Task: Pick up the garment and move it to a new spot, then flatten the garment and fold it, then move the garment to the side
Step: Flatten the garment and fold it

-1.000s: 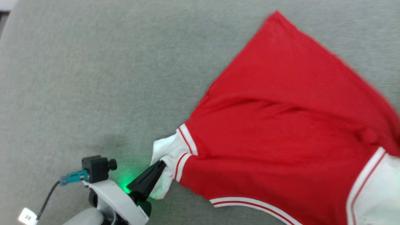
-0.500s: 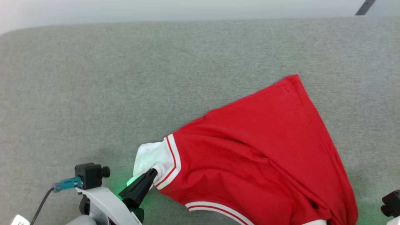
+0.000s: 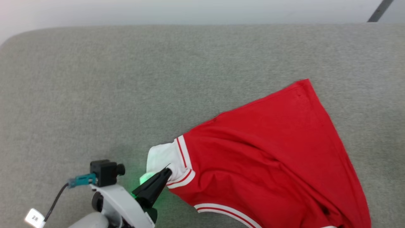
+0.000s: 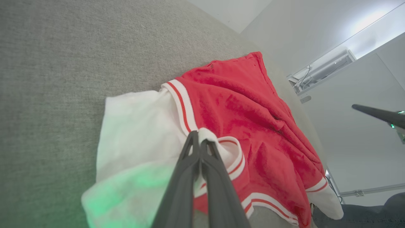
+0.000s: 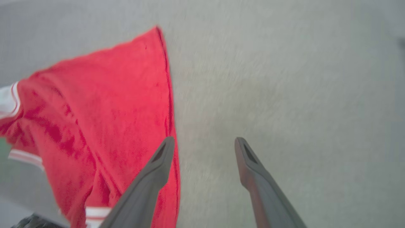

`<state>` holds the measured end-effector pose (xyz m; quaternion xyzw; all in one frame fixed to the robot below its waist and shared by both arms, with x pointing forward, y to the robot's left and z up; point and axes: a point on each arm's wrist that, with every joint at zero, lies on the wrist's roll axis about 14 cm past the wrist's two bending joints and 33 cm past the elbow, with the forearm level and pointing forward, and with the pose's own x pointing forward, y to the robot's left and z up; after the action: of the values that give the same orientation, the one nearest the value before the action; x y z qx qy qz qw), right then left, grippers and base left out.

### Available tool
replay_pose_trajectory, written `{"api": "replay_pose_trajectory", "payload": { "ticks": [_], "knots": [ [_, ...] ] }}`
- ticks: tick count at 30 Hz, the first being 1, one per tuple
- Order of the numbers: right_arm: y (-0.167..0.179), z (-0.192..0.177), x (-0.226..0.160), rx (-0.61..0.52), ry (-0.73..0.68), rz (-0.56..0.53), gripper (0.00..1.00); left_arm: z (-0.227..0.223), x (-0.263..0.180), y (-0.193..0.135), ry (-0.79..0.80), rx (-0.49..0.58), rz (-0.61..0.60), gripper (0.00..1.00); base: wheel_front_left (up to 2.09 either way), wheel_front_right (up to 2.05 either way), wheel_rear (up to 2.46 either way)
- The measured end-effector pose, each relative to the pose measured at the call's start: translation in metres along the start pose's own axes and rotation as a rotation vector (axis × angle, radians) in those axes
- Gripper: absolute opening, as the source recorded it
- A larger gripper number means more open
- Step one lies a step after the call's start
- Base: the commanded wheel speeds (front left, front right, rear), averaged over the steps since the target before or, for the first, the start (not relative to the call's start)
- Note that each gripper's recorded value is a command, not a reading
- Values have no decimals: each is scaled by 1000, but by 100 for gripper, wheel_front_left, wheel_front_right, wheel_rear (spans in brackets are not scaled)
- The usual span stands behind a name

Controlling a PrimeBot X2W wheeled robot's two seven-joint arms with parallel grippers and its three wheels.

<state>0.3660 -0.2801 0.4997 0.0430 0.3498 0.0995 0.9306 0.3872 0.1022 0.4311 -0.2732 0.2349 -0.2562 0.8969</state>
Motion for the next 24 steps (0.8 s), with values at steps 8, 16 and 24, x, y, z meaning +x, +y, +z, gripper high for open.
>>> {"api": "replay_pose_trajectory", "payload": {
  "ticks": [8,16,24],
  "knots": [
    [43,72,75,-177,-104,98,100,0,14,4,-16,-27,-1,0,0,0,0],
    [59,68,165,-307,87,114,100,-6,22,21,-19,-58,36,0,0,0,0],
    [67,25,215,-436,285,145,87,-8,25,35,-36,-82,78,0,0,0,0]
  ]
}}
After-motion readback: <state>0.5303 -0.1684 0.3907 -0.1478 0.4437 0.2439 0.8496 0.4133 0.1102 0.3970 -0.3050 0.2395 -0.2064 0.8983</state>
